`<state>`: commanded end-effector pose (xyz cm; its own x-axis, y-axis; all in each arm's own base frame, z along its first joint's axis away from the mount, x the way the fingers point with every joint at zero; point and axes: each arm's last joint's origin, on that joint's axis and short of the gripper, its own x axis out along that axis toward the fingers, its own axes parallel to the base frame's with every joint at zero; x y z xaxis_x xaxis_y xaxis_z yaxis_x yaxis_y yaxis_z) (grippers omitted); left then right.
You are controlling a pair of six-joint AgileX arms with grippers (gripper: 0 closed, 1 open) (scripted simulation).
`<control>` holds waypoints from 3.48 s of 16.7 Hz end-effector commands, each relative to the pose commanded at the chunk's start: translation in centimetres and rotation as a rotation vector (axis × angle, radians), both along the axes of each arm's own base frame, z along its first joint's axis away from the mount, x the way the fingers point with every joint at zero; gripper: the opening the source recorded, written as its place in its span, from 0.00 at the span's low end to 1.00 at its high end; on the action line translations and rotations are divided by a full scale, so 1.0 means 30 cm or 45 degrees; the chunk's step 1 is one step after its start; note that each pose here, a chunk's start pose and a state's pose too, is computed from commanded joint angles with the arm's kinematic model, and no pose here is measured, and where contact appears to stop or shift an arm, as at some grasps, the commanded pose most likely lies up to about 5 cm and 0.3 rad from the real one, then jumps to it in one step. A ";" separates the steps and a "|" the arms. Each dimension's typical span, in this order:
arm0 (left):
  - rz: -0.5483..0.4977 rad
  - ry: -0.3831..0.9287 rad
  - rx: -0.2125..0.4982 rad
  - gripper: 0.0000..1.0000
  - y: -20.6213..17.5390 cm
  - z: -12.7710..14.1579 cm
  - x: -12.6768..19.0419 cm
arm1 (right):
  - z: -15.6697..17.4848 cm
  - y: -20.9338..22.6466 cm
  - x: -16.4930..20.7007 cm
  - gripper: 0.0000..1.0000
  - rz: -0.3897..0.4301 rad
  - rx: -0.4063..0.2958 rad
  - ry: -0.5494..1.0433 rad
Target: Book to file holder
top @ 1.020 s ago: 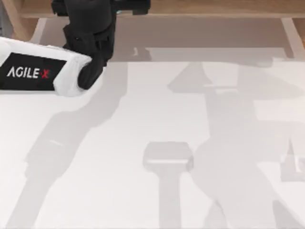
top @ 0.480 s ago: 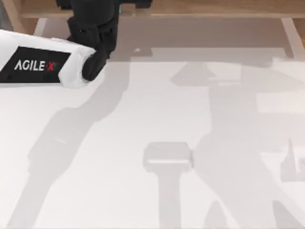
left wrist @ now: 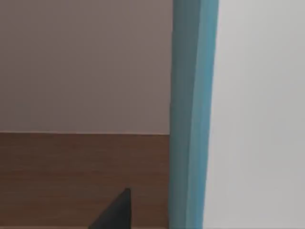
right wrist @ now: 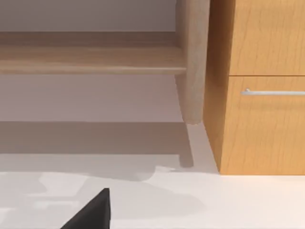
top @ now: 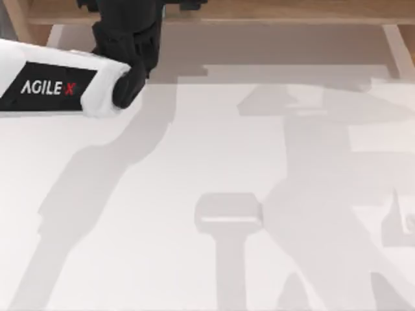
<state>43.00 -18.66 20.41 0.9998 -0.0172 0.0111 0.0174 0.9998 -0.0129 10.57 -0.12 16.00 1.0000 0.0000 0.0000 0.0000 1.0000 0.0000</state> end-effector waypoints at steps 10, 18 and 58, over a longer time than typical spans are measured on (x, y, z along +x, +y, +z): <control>0.000 0.000 0.000 0.00 0.000 0.000 0.000 | 0.000 0.000 0.000 1.00 0.000 0.000 0.000; -0.003 -0.001 0.001 0.00 -0.004 0.001 -0.002 | 0.000 0.000 0.000 1.00 0.000 0.000 0.000; -0.221 0.268 1.881 0.00 1.139 -0.136 -0.393 | 0.000 0.000 0.000 1.00 0.000 0.000 0.000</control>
<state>31.22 15.52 16.33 0.9652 0.0003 -0.2614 0.2600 0.0999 0.9604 10.57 -0.12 16.00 1.0000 0.0000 0.0000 0.0000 1.0000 0.0000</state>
